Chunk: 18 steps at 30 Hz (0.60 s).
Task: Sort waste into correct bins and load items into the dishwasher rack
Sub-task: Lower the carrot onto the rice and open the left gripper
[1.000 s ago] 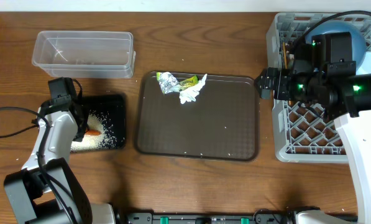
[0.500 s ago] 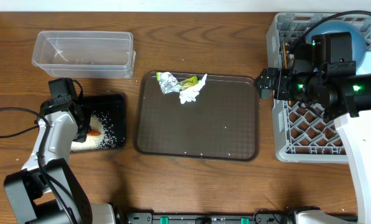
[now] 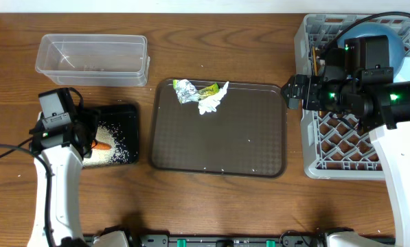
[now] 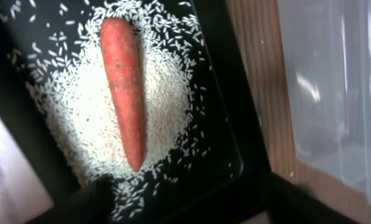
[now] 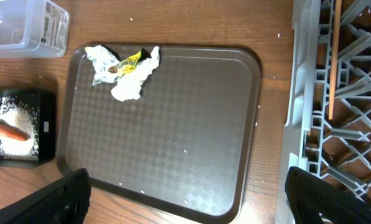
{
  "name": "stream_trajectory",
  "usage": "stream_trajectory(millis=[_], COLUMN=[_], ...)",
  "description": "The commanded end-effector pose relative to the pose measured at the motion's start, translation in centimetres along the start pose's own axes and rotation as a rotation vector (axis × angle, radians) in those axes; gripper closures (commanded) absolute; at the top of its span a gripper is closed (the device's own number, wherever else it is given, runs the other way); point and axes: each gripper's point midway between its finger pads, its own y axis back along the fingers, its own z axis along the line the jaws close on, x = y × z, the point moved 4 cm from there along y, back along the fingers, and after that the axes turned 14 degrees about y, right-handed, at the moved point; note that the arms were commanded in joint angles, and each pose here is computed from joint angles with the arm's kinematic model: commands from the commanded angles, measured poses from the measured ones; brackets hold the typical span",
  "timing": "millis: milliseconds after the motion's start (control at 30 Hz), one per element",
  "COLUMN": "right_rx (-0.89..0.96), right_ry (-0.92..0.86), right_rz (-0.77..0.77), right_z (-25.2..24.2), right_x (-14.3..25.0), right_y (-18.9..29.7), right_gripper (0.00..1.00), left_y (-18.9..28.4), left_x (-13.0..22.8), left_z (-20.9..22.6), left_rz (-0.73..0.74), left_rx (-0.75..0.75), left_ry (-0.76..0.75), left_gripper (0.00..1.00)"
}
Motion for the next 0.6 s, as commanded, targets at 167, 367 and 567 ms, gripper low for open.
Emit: stream_trajectory(millis=[167,367,567], right_rx=[0.003,0.003,0.003], right_ry=[0.009,0.009,0.009], right_rz=[-0.014,-0.014,-0.014], right_z=[0.27,0.27,0.27], right_x=[0.01,0.01,0.01], right_y=[0.53,0.53,0.53], right_gripper=[0.01,0.01,0.01], left_y=[0.36,0.36,0.36], left_x=[0.00,0.00,0.00], left_z=[0.06,0.06,0.06], left_rz=[0.007,0.007,0.007], left_rx=[0.006,0.006,0.006], left_ry=[-0.002,-0.002,-0.002], left_gripper=[0.02,0.02,0.02])
